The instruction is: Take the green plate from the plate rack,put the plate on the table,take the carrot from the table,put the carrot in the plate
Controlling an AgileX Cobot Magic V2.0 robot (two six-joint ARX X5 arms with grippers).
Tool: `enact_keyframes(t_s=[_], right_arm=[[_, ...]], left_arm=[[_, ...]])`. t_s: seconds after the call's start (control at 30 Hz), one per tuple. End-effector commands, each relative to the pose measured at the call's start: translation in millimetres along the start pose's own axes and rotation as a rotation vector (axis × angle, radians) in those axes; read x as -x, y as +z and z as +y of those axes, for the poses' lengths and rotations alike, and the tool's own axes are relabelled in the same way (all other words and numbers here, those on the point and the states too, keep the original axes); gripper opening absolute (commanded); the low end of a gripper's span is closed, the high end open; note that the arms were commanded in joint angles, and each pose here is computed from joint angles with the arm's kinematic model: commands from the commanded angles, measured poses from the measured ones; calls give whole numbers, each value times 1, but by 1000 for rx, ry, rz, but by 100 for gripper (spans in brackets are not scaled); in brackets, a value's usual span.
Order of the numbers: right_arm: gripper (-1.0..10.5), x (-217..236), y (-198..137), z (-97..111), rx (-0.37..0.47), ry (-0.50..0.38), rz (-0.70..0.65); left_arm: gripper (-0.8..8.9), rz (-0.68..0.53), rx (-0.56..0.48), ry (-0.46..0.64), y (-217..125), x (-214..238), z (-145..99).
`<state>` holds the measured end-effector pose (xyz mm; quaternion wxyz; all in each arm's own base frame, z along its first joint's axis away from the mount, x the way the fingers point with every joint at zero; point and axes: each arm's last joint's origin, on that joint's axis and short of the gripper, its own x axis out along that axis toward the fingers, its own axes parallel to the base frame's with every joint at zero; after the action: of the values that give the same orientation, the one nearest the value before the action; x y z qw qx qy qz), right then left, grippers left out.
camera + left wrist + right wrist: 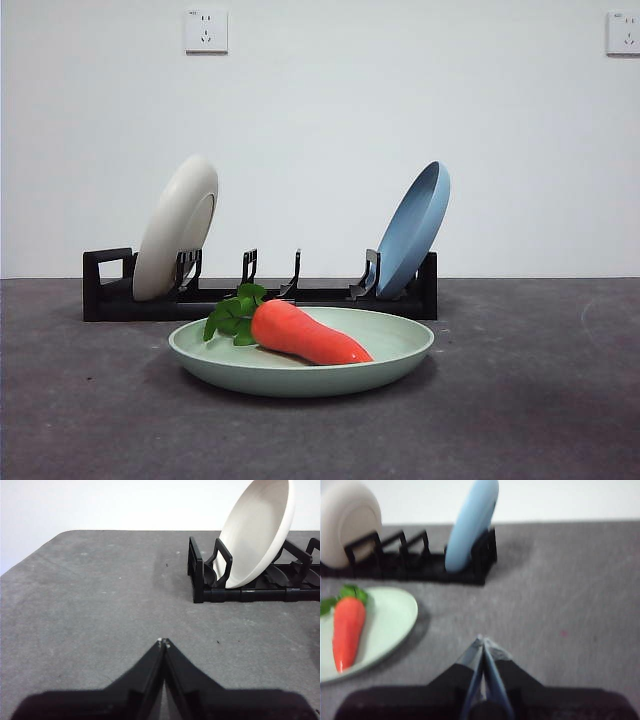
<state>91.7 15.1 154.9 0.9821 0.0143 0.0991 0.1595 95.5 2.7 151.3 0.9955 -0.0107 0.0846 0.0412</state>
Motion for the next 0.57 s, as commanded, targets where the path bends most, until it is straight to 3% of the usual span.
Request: enact_keyframes(t_s=[0.03, 0.17, 0.57], right_arm=[[3, -1, -4, -1, 1, -3, 5], [3, -1, -4, 0, -40, -3, 4], [3, -2, -4, -1, -42, -4, 17]], left_arm=[[-3, 4, 6, 2, -3, -1, 0], [-3, 4, 6, 2, -3, -1, 0], [-3, 4, 6, 2, -3, -1, 0]])
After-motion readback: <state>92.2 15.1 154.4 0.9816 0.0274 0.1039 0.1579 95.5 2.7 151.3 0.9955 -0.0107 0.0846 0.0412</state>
